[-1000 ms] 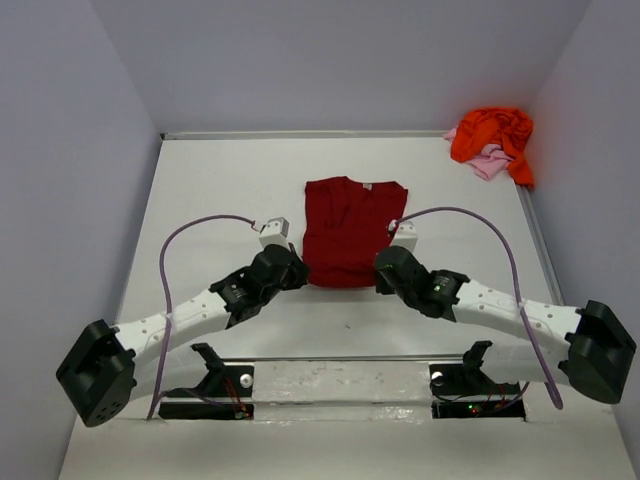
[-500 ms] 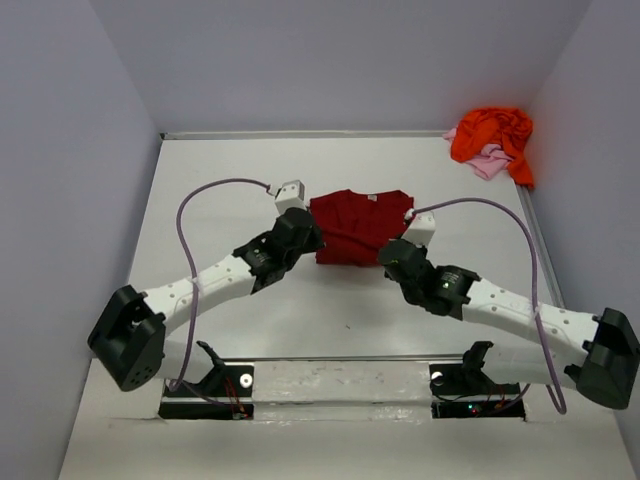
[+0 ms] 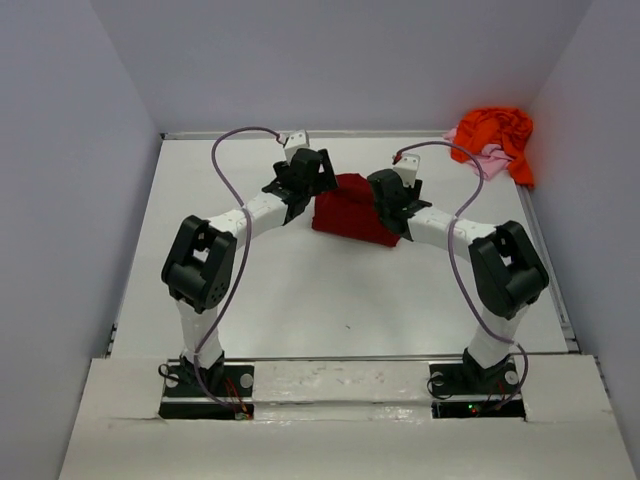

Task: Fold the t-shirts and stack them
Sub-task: Fold the tshirt

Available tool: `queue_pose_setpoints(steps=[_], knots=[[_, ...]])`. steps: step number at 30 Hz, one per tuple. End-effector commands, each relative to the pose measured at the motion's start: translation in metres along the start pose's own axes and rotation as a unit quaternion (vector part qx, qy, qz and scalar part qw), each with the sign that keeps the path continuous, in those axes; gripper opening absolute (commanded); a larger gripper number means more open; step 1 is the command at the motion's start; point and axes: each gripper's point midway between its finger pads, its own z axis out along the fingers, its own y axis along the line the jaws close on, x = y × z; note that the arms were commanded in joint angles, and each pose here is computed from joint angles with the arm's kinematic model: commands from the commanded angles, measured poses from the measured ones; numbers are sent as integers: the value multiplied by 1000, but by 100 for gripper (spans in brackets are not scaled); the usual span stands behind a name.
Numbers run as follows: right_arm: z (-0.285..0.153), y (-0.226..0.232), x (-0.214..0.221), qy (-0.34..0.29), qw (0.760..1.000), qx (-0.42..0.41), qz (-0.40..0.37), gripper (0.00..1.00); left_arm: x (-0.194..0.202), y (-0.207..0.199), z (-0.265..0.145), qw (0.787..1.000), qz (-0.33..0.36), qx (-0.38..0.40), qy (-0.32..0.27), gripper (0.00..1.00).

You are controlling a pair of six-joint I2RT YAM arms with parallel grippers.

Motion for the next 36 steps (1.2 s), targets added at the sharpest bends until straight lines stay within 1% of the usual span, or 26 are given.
queue_pose_setpoints(steps=[1, 4, 8, 9, 10, 12, 13, 14, 15, 17, 18, 20, 21, 22, 23, 24, 25, 26, 27, 28, 32, 34, 35, 36], knots=[[17, 7, -20, -22, 1000, 3, -18, 68, -18, 2, 1, 1000, 6, -7, -16, 99], [14, 8, -22, -22, 1000, -3, -19, 69, -26, 5, -7, 1000, 7, -12, -21, 99], [3, 16, -36, -26, 999, -40, -19, 69, -55, -11, -36, 999, -3, 18, -33, 99], [0, 27, -40, -22, 997, -68, -25, 69, -74, -18, -52, 998, -7, 35, -48, 99], [-1, 29, -43, -21, 997, -74, -30, 69, -90, -26, -62, 997, -8, 48, -62, 99], [-3, 47, -50, -16, 992, -114, -52, 68, -109, -27, -78, 997, 3, 48, -62, 99], [-1, 50, -50, -11, 992, -117, -56, 68, -125, -31, -90, 997, 7, 49, -64, 99], [3, 56, -41, 1, 990, -126, -69, 68, -134, -29, -96, 997, 15, 48, -62, 99], [2, 66, -49, 2, 987, -145, -72, 68, -143, -28, -103, 997, 21, 44, -65, 99], [0, 77, -39, 28, 982, -172, -75, 68, -154, -23, -118, 996, 44, 34, -65, 99], [-6, 92, -32, 43, 972, -216, -80, 67, -166, -15, -131, 995, 56, 22, -82, 99], [-11, 103, -22, 65, 961, -253, -93, 67, -158, 0, -136, 993, 72, 8, -89, 99], [-7, 106, -13, 80, 958, -254, -103, 67, -166, 7, -154, 991, 69, 11, -111, 99], [-12, 111, -4, 91, 947, -273, -141, 67, -153, 18, -149, 991, 70, 8, -114, 99], [-10, 108, 1, 101, 945, -267, -159, 66, -151, 22, -153, 990, 65, 12, -123, 99], [-12, 108, 7, 107, 943, -259, -178, 67, -155, 23, -166, 989, 55, 25, -136, 99], [-17, 111, 14, 111, 934, -265, -212, 66, -148, 31, -163, 990, 44, 25, -134, 99], [-23, 107, 18, 119, 931, -258, -231, 66, -147, 31, -164, 990, 40, 33, -132, 99], [-27, 106, 20, 116, 929, -254, -244, 66, -146, 34, -164, 990, 37, 32, -130, 99], [-38, 105, 21, 109, 920, -257, -277, 67, -143, 39, -161, 991, 39, 26, -128, 99], [-51, 103, 19, 86, 906, -253, -329, 68, -134, 40, -156, 993, 33, 36, -110, 99], [-61, 106, 27, 88, 894, -258, -355, 68, -135, 37, -156, 993, 30, 46, -109, 99], [-62, 105, 26, 86, 892, -260, -359, 68, -134, 39, -154, 993, 24, 50, -104, 99], [-68, 107, 34, 88, 883, -269, -375, 68, -133, 40, -152, 993, 22, 51, -102, 99]])
